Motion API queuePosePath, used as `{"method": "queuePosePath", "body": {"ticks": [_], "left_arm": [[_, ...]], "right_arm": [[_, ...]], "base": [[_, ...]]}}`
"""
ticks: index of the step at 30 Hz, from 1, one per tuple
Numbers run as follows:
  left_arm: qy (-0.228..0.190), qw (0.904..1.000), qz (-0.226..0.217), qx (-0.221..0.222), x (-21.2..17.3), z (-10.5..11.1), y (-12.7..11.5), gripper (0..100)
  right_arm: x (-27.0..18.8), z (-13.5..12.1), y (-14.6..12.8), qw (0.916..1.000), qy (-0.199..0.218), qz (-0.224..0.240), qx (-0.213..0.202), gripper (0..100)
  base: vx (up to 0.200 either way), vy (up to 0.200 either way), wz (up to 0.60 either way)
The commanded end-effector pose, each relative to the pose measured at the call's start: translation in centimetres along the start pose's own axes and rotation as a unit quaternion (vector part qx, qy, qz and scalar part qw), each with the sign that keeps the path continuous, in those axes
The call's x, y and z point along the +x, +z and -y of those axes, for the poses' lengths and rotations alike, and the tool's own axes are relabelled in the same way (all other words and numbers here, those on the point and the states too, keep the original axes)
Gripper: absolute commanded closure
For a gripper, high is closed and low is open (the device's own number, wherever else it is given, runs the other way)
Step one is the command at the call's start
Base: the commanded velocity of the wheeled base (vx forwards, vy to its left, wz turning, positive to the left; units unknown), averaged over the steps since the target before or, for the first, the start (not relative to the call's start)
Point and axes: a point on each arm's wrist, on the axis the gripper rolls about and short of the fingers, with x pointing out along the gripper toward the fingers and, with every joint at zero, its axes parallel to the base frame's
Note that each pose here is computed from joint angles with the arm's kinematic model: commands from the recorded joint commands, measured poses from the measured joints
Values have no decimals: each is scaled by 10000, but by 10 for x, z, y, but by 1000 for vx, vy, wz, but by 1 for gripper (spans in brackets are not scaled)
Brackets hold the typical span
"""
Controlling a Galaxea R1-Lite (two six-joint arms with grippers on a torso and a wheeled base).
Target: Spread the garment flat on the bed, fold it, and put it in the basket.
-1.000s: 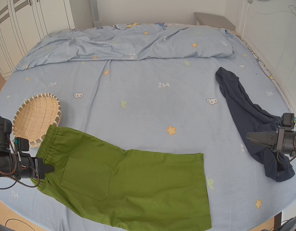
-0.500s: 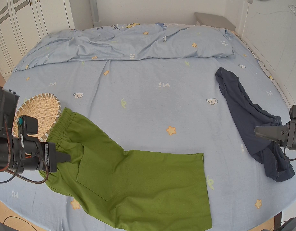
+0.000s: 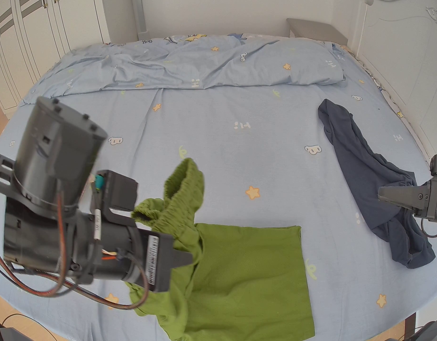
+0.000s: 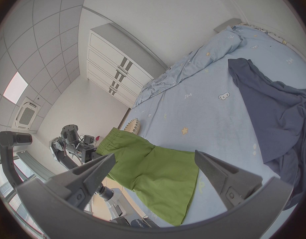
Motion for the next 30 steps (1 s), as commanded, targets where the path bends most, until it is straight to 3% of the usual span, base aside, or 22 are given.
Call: {"method": "queuePosePath", "body": {"ticks": [1,4,23,30], "left_arm": [[-136,9990,-399,114,31,27,-5,100],[-119,9983,-546,175,43,34,-10,100],[-493,9981,-334,138,79,61,-23,100],[-384,9991,131,99,107,72,-27,100]], "right_arm": [[1,1,-1,10000,0,-34,29,0],[1,1,-2,10000,-1,-39,34,0],[4,1,-5,9999,64,-134,54,0],[4,1,-5,9999,53,-121,53,0]], "base": [[0,0,0],[0,0,0],[0,0,0],[0,0,0]]}}
